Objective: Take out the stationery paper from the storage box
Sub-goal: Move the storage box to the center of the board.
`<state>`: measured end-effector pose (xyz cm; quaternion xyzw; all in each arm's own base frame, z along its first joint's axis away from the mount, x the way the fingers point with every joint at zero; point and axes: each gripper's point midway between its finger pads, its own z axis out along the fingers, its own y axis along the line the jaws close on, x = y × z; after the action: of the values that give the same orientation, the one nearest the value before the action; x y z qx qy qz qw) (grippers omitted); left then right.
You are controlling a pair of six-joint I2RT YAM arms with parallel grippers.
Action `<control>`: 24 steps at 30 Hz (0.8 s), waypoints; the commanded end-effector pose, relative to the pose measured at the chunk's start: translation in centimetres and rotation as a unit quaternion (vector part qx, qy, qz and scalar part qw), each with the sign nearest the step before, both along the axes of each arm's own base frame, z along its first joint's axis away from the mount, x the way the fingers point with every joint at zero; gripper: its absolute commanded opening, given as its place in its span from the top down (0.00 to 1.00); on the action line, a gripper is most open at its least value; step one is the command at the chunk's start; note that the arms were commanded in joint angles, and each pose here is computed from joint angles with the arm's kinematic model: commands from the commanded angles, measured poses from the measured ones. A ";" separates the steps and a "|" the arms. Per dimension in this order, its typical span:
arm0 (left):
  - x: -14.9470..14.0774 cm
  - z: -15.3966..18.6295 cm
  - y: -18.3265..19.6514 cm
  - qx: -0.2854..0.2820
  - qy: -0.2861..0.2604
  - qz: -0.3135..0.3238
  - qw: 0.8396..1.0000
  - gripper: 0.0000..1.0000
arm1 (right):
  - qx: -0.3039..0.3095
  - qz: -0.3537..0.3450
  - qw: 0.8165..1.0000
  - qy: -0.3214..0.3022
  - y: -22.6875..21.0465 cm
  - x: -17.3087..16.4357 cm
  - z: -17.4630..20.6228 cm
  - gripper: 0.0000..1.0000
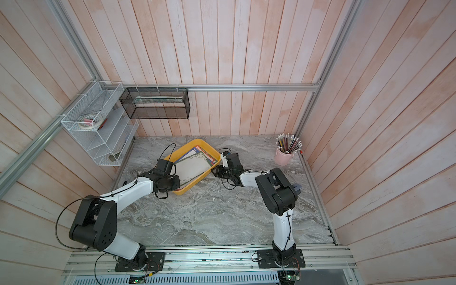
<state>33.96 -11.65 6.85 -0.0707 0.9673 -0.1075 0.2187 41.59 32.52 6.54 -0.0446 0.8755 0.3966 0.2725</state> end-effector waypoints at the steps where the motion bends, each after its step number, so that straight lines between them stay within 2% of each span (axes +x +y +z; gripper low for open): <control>1: -2.2 0.2 -1.1 -0.026 0.019 -0.004 0.999 0.94 | -0.001 0.025 1.000 0.009 0.8 -0.4 -0.5 0.63; 13: -5.7 1.7 -4.9 -0.074 0.025 -0.037 0.996 0.94 | 0.007 0.039 0.999 0.023 0.8 -2.0 -0.6 0.63; 24: -9.2 2.6 -6.6 -0.099 0.032 -0.056 0.993 0.94 | -0.006 0.074 0.997 0.036 1.9 -4.3 -1.0 0.63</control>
<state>26.34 -18.00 9.55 -0.0354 0.9599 -0.2026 0.1906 38.48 34.29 5.49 -0.0829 0.8802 0.4108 0.2227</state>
